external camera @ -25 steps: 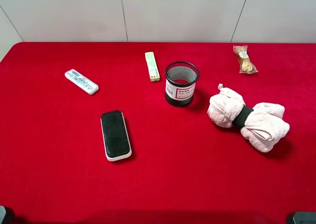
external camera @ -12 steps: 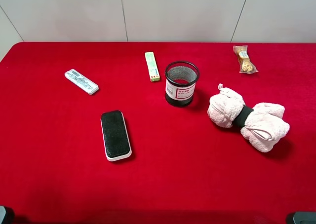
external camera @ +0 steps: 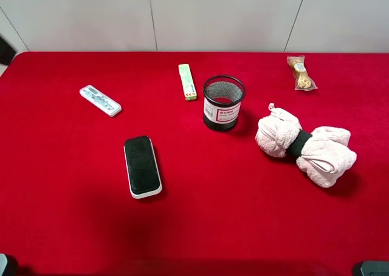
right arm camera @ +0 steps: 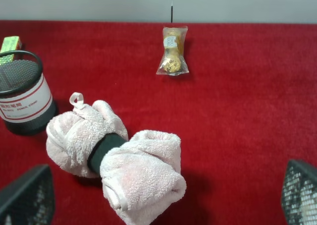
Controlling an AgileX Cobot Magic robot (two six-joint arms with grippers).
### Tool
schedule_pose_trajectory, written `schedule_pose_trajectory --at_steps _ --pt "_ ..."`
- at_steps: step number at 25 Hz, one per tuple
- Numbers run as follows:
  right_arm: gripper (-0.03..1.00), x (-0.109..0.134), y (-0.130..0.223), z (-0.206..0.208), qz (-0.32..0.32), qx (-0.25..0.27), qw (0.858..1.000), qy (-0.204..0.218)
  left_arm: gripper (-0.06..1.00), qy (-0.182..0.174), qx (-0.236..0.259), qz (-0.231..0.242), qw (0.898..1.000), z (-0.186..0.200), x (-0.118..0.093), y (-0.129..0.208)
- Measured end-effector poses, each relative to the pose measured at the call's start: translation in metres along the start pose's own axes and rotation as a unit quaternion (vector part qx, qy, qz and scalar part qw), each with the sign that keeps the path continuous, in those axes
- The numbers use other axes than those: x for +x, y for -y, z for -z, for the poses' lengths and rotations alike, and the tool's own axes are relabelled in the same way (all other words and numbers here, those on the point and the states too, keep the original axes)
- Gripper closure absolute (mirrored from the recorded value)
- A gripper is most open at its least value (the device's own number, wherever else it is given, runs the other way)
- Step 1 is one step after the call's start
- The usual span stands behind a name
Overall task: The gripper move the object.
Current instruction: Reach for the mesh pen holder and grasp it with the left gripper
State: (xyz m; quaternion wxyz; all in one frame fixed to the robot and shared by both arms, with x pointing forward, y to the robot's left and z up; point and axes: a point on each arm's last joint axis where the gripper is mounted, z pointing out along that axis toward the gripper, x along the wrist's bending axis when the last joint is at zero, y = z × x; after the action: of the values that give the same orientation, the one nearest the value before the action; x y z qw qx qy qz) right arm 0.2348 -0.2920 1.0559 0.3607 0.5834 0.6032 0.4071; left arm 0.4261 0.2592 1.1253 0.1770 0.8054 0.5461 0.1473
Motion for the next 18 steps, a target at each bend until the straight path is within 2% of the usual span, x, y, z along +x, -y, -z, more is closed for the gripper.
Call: schedule_pose_trajectory --at_steps 8,18 --pt "0.27 0.0 0.0 0.0 0.0 0.0 1.0 0.0 -0.04 0.025 0.026 -0.043 0.998 -0.031 -0.014 -0.061" --pt "0.27 0.0 0.0 0.0 0.0 -0.001 1.0 0.0 -0.04 0.057 0.038 -0.125 0.99 -0.065 -0.057 -0.111"
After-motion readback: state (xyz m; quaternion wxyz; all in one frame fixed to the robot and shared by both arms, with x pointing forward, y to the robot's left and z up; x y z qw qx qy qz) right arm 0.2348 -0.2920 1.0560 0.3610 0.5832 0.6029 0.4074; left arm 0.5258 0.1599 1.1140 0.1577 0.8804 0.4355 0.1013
